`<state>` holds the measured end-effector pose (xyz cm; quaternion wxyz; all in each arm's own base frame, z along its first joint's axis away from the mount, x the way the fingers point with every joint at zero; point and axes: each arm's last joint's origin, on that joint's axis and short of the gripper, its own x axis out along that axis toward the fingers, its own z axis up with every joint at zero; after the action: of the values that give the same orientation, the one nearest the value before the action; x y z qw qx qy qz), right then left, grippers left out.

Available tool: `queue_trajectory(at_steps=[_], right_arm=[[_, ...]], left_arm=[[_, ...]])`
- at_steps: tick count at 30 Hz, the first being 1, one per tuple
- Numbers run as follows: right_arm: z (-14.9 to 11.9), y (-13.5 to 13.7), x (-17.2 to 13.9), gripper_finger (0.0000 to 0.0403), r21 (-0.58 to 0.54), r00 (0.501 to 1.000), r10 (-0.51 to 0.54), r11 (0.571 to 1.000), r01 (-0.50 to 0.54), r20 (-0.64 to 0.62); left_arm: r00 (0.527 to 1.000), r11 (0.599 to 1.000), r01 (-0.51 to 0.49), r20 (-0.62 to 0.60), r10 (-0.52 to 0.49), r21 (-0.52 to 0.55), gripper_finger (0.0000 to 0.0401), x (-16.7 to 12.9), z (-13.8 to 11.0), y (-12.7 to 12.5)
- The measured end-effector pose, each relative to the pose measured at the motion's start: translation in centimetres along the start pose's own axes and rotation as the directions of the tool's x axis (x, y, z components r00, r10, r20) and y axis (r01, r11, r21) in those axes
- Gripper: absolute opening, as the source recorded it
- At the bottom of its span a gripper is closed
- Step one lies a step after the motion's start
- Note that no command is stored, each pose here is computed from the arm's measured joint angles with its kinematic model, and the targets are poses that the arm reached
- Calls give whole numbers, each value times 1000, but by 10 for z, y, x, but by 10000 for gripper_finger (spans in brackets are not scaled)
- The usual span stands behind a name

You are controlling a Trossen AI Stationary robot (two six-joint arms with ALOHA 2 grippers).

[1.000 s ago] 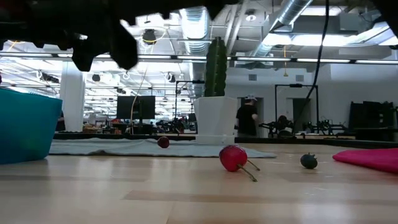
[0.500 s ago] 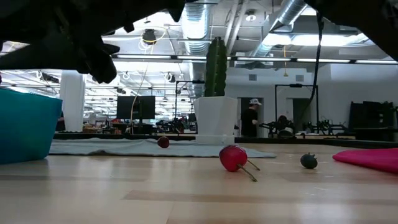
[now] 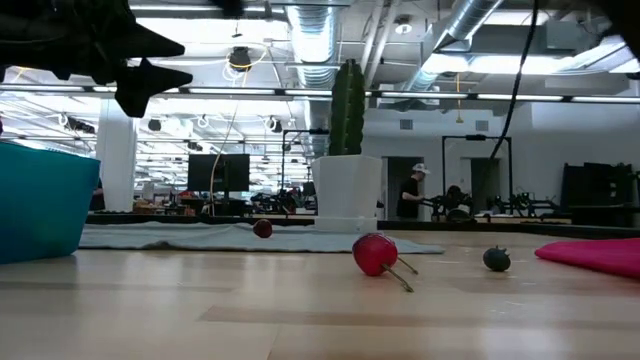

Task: Pick and placing Produce into tupperware
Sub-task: Put the cherry into the blue bin

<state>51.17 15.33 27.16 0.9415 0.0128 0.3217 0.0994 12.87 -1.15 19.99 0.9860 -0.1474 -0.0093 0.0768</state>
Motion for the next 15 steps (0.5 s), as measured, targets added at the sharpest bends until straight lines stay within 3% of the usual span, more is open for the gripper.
queue_trajectory(at_steps=[3, 6, 11, 15], right_arm=[[10, 5, -38, 258, -55, 993, -113, 992, 114, 23], [17, 4, -77, 258, -86, 986, -152, 984, 158, 74], [3, 13, -137, 259, -92, 984, -112, 988, 126, 139], [-29, 22, -184, 259, -102, 965, -49, 992, 78, 258]], left_arm=[[1000, 1000, 17, -15, -17, -14, 217, 0, -1, 0], [999, 999, 28, -36, -29, -17, 217, 0, -3, 0], [999, 999, 35, -37, -36, -18, 217, 0, -3, 0], [999, 999, 39, -30, -39, -14, 217, 0, -2, -1]])
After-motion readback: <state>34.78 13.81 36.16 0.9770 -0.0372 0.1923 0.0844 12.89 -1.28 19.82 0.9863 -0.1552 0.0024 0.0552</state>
